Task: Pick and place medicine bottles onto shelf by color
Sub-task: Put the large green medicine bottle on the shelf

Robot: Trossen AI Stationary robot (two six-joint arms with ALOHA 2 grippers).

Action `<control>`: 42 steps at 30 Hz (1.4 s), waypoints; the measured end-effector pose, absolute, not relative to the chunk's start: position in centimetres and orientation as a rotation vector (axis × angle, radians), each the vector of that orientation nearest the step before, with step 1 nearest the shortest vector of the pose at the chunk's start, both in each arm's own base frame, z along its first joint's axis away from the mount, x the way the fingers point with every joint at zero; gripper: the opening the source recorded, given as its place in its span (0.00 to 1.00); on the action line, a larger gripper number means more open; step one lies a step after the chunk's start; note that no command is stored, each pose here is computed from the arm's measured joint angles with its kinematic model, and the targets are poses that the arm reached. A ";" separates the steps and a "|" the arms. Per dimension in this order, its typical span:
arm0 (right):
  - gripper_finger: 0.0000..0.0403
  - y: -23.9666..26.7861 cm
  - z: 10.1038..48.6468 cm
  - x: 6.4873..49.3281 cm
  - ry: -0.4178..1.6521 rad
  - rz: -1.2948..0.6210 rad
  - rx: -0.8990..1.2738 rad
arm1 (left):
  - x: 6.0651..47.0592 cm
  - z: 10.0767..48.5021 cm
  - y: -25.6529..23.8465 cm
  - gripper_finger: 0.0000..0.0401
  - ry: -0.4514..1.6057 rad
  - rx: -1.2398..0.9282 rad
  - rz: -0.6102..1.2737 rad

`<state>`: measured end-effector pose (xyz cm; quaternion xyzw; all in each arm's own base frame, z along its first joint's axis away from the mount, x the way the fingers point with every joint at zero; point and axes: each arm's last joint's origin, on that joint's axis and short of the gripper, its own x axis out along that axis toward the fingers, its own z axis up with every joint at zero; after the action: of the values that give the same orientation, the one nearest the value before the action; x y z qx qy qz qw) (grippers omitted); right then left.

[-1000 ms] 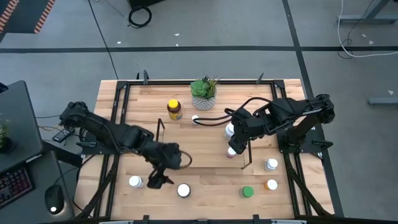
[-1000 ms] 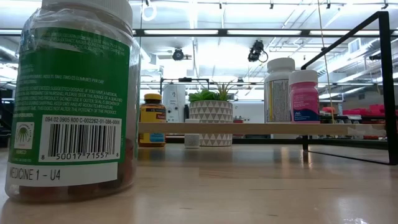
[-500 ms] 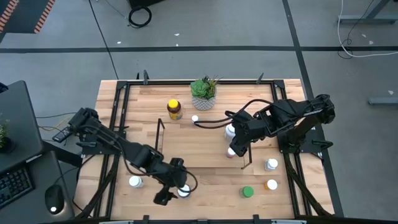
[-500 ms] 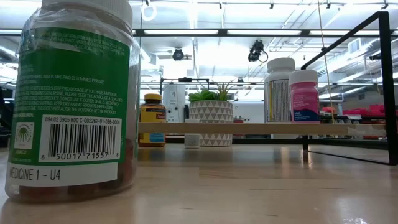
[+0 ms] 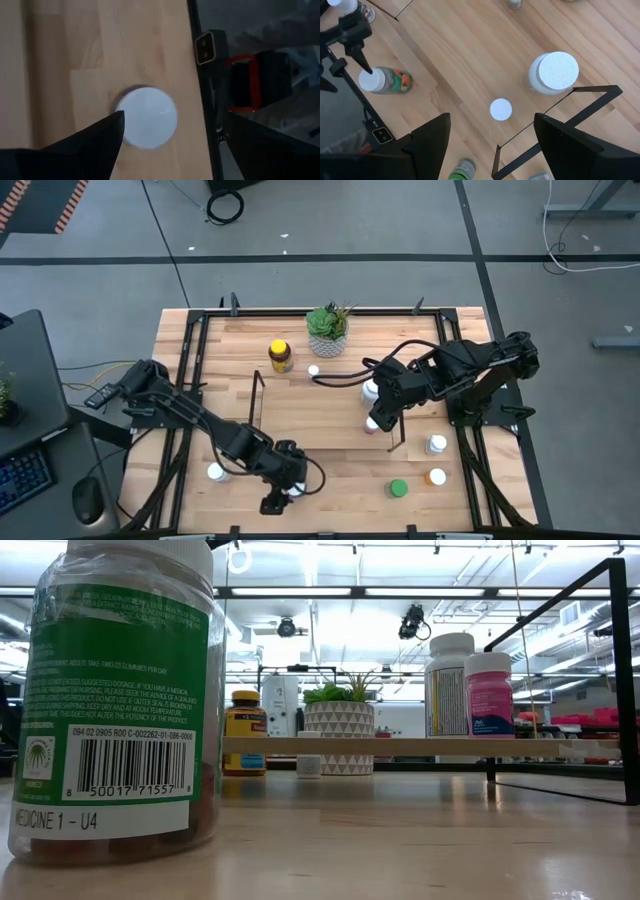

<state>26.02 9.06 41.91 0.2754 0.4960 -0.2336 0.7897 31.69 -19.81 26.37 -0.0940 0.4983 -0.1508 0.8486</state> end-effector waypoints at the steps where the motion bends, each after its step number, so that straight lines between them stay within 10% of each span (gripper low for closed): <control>1: 0.73 9.1 41.9 26.0 1.065 -0.505 0.591 | 31.8 26.2 -19.9 0.85 1.047 -0.194 -0.313; 42: 0.73 9.0 41.9 26.1 1.056 -0.519 0.594 | 32.8 23.1 -20.4 0.85 1.099 -0.103 -0.241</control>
<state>26.06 9.02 41.90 0.2759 0.4906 -0.2409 0.7907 32.85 -20.41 23.05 -0.0487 0.5207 -0.1141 0.8447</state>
